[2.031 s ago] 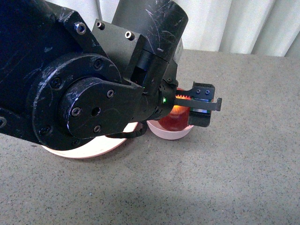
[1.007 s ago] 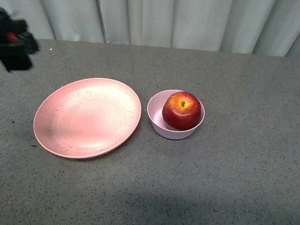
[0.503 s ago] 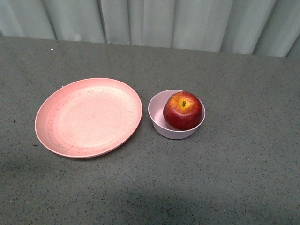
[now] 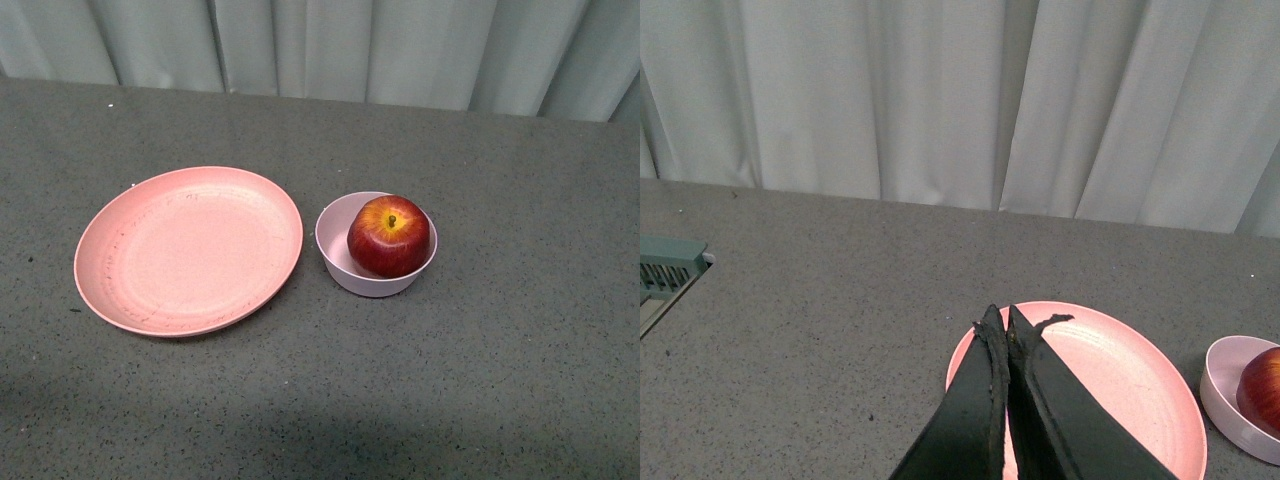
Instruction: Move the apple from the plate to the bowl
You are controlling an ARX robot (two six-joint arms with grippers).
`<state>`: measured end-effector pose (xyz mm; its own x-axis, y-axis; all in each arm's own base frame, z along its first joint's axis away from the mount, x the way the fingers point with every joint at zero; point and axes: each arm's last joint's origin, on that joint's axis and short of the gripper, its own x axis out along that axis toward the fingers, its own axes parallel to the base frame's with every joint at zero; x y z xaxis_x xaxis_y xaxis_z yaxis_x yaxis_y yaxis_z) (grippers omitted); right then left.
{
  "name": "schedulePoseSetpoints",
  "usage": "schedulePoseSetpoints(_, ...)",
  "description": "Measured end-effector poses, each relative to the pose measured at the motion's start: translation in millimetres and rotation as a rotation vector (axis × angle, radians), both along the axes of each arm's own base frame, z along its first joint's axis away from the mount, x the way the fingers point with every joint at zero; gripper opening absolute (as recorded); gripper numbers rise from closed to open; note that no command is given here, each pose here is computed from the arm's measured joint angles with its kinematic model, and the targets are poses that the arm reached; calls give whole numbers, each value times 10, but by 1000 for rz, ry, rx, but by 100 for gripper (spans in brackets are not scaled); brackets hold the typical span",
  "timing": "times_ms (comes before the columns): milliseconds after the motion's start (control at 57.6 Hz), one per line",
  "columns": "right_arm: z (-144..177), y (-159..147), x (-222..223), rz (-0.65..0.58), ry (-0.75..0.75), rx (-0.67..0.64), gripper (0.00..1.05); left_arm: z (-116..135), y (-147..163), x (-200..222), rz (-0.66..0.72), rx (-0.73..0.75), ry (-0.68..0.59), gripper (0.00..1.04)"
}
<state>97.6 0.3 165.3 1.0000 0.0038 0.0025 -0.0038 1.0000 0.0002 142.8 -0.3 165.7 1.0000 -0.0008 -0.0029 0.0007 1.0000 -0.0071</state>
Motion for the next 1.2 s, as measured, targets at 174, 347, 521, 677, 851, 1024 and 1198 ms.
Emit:
schedulePoseSetpoints(174,0,0,0,0,0,0,95,35,1,-72,0,0,-11,4)
schedulePoseSetpoints(347,0,0,0,0,0,0,95,57,1,-138,0,0,-18,4)
schedulePoseSetpoints(521,0,0,0,0,0,0,95,70,1,-195,0,0,-23,4)
schedulePoseSetpoints(677,0,0,0,0,0,0,95,75,1,-255,0,0,-25,4)
schedulePoseSetpoints(851,0,0,0,0,0,0,95,75,1,-294,0,0,-26,4)
schedulePoseSetpoints(1024,0,0,0,0,0,0,95,71,1,-331,0,0,-25,4)
schedulePoseSetpoints(1198,0,0,0,0,0,0,95,73,1,-348,0,0,-29,23)
